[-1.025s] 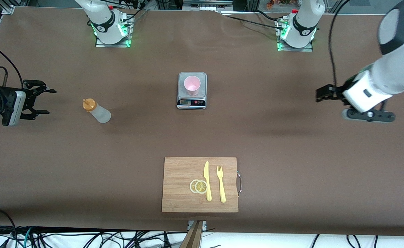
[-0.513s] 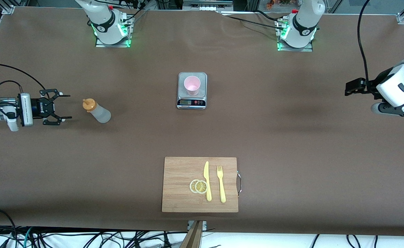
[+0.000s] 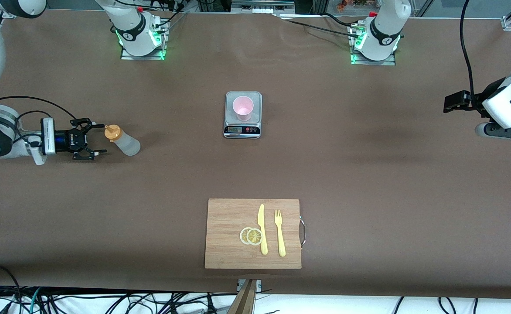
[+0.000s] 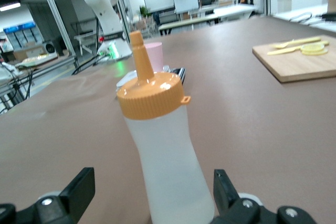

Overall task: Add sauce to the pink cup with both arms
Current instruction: 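Grasp the white squeeze bottle with the right gripper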

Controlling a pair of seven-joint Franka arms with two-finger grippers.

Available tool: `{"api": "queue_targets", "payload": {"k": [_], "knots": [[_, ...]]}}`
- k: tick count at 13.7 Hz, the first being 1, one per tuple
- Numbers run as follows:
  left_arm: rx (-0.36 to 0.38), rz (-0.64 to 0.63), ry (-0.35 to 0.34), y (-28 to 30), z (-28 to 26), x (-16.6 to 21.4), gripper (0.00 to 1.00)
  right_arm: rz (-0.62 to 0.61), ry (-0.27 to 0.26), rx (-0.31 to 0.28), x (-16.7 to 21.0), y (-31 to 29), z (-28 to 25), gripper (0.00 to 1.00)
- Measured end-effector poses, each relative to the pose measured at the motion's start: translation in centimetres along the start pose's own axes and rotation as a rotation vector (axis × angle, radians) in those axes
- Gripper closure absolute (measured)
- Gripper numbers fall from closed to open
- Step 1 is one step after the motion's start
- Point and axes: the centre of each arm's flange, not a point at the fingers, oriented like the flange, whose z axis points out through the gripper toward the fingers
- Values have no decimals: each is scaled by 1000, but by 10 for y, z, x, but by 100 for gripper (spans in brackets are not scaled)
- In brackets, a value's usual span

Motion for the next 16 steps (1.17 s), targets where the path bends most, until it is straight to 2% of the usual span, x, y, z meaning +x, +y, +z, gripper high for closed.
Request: {"api": "queue_targets", "payload": {"k": [3, 8, 16], "knots": [[0, 4, -2, 2, 1, 0, 0, -29, 66, -2, -24, -1, 16, 0], [0, 4, -4, 2, 2, 1, 0, -53, 133, 13, -35, 2, 38, 0], [-1, -2, -4, -2, 2, 0, 0, -57, 183, 38, -32, 20, 77, 0]]}}
